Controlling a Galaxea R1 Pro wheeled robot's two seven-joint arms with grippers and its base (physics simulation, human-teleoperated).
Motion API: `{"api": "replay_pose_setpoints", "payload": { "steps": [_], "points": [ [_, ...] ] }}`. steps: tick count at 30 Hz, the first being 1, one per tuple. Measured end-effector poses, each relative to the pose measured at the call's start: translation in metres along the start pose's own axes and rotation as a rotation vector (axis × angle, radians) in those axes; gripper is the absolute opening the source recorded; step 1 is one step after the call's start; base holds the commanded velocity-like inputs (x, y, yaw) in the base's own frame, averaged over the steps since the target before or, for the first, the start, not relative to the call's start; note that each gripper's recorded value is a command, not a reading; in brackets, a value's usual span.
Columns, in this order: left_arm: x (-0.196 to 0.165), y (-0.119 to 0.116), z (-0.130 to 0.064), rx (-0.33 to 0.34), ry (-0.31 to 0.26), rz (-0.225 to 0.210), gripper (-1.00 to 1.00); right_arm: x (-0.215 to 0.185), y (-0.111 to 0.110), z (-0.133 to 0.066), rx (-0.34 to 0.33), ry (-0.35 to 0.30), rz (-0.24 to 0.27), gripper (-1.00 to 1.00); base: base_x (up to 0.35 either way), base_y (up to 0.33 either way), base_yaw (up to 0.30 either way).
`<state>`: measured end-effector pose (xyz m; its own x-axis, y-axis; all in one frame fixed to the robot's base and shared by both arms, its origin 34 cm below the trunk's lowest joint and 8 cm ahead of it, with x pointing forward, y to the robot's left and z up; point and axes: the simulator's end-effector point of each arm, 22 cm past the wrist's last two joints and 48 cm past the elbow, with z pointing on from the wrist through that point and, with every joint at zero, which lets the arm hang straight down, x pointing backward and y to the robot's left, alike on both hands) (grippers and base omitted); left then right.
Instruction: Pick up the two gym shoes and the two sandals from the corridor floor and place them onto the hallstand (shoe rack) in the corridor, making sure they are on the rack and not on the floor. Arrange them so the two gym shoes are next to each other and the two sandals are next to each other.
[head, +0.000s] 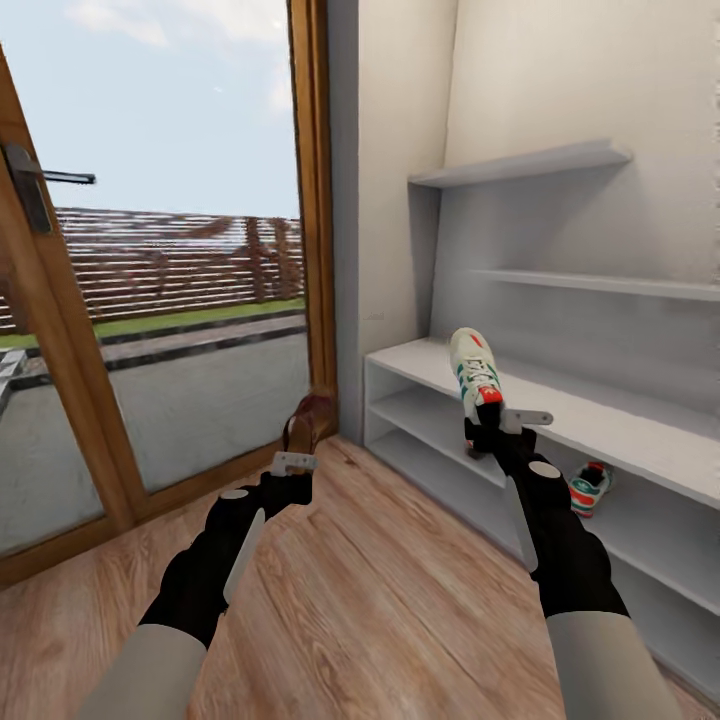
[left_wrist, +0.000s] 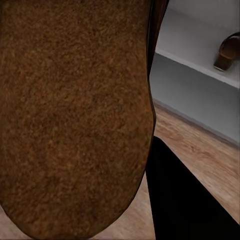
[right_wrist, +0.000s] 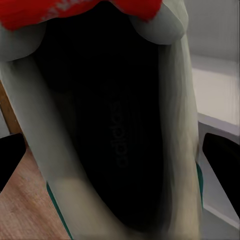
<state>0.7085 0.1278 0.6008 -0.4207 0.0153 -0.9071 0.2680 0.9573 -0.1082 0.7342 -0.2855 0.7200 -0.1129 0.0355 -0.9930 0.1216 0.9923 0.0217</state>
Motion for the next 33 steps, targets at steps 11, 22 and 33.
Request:
{"api": "replay_pose_setpoints", "payload": {
  "steps": [11,22,33],
  "points": [
    [-0.0003,-0.0001,0.0000,0.000,-0.001,0.000,-1.00,0.0000,0.0000,0.0000,0.000,0.000,0.000,-1.00,0.175,0.268,-0.265],
    [0.0002,-0.0001,0.0001,0.000,0.000,0.000,-1.00,-0.0002,-0.0001,0.0001,0.000,0.000,0.001,-1.00,0.068,0.070,-0.265],
    [0.0001,0.0000,0.0001,0.000,0.000,0.000,-1.00,0.0001,0.0001,0.0001,0.000,0.000,0.000,-1.00,0.156,0.275,-0.264]
  ]
}}
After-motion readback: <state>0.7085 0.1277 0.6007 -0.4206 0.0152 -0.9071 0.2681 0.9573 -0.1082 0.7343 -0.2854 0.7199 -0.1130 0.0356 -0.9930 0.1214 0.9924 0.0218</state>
